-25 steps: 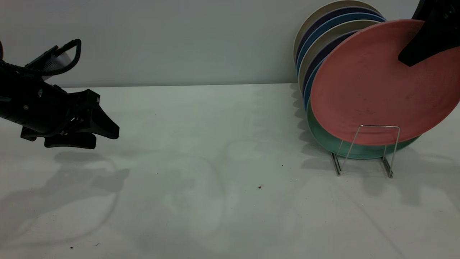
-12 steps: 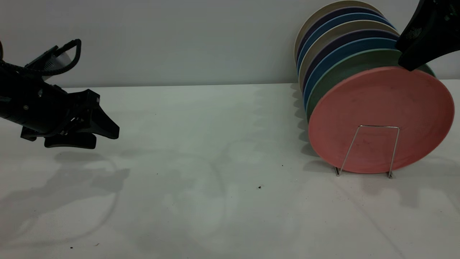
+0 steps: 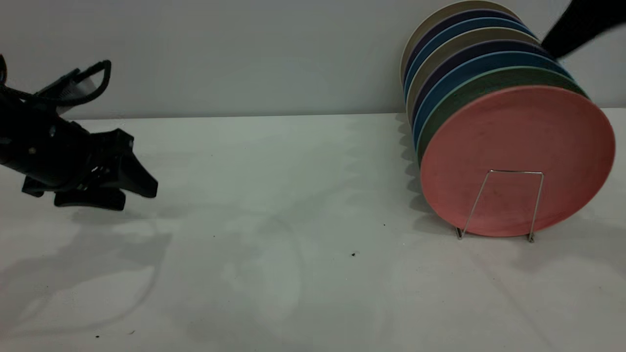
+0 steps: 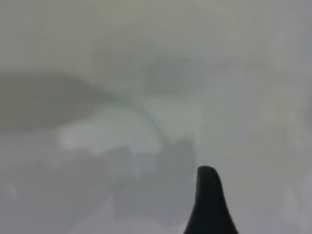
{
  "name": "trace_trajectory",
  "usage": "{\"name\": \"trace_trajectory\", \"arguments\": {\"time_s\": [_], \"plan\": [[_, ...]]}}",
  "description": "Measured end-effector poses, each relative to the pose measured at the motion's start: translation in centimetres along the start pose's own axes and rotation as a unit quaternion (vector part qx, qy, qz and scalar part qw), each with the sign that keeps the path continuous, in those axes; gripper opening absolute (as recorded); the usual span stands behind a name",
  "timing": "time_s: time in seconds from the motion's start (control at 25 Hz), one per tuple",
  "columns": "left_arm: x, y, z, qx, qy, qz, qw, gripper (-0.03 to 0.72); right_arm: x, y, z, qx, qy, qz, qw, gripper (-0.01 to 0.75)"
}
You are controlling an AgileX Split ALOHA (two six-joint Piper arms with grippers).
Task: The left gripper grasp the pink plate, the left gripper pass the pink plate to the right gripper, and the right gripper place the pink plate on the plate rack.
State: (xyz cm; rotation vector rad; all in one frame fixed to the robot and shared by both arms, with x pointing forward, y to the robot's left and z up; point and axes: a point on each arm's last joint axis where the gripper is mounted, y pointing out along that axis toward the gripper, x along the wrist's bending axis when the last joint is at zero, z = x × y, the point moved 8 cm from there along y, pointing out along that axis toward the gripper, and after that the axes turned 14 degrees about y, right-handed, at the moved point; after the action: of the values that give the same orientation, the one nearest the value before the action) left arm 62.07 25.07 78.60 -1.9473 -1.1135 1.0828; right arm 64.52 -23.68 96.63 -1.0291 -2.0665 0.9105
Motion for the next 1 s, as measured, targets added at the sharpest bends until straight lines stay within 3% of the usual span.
{"name": "trace_trajectory", "arguments": {"time_s": [0.16,0.32,0.48,0.6,0.76,1.0], "plan": [[0.7,-0.4,1.3,0.064,0.005,-0.018,0.998,0.553,0.2,-0.7,0.8,0.024,0.156,0.009,0.987,0.381],[2.0,-1.8,2.4,0.157,0.0,-0.052,0.986,0.553,-0.7,-1.0,3.4,0.094,0.219,0.052,0.97,0.381],[4.1,-5.3,2.4,0.231,-0.001,-0.132,0.964,0.553,-1.3,-2.1,5.6,0.151,0.246,0.095,0.953,0.381],[3.7,-8.9,0.4,0.208,0.011,-0.17,0.963,0.553,-0.5,-3.6,6.1,0.164,0.253,0.1,0.948,0.381],[1.1,-14.9,-1.9,0.154,0.031,-0.187,0.97,0.553,1.5,-6.7,6.7,0.144,0.252,0.104,0.951,0.381],[-3.4,-21.9,-0.3,0.08,0.049,-0.2,0.975,0.551,5.9,-11.1,11.2,0.114,0.24,0.109,0.958,0.384]]}}
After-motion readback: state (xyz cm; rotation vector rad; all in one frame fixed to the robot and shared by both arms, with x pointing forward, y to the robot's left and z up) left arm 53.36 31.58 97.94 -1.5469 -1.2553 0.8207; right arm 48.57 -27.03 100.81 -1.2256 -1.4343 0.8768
